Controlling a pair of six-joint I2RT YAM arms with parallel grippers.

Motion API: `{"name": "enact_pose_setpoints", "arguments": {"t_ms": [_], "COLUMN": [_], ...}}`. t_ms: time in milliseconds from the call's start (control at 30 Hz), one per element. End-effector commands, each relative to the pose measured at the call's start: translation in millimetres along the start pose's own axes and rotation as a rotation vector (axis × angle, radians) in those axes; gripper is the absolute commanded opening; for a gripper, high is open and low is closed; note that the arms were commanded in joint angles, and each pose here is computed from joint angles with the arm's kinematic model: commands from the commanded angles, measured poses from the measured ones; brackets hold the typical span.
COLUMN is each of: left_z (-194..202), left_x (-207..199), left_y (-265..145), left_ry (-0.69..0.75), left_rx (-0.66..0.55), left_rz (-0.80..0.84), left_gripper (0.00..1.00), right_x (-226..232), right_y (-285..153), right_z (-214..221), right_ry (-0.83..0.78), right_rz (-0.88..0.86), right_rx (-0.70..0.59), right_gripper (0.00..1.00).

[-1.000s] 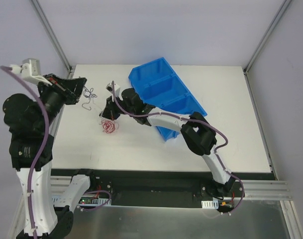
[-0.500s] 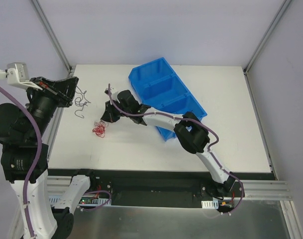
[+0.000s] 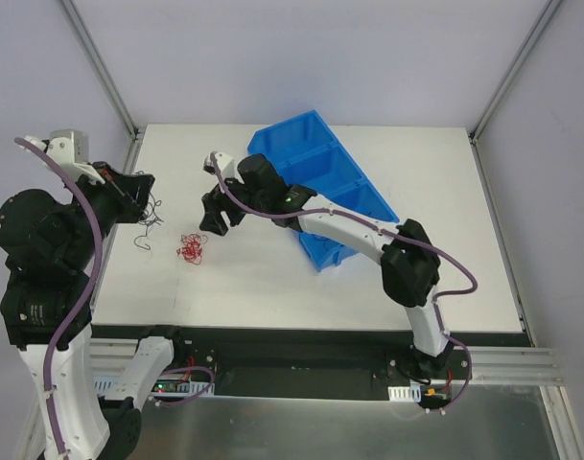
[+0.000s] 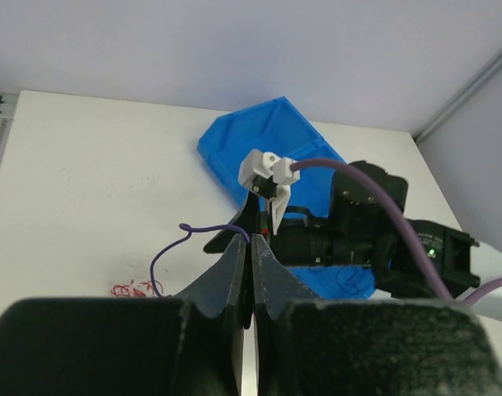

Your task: Untangle the cables

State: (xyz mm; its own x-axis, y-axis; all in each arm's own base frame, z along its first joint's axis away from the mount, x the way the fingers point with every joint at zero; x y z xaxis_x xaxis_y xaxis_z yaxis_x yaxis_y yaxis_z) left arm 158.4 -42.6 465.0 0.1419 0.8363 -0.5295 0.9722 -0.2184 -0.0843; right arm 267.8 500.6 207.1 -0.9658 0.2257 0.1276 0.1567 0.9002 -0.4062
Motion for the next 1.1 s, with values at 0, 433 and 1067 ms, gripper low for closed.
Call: {"name": "enact_pose_setpoints", "arguments": {"t_ms": [0,433,1067], "left_z": [13.9,76.2,67.8], "left_x": [-7.8,13.5,-12.1], "left_y": [21.2,93.8,70.3], "left_ry": [0.050,-0.089,-0.158], "left_rx": [0.157,0.368,0.290], "left_rz": [0.105,0.250,0.388], "left_gripper": [0.00,0.00,0.00], "right_x": [12.4,35.2,19.0], "right_y": [-36.9,-35.0,-74.8], "right_z": [-35.7,-39.9,-38.7], "right_ry": [-0.146,-0.047,-0.195], "right_rz": [0.000,0.116,0.430], "right_rx": [-0.078,-0.298,-0.428], "right_gripper": [0.76,0.92,0.94]}}
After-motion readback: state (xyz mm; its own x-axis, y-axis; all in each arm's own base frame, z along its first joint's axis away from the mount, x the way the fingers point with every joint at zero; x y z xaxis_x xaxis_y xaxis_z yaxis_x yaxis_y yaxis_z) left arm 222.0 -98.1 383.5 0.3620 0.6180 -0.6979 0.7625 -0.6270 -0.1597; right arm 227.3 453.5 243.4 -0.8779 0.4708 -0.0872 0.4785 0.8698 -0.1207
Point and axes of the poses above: each gripper's point midway between its finger pads, its own y axis out along the fingers, its own x axis along the line the jaws close on, z = x × y, the point moved 4 cm from there along -y, back along the fingers, and after that the axes turned 12 degrees about -y, right-handed, at the moved point
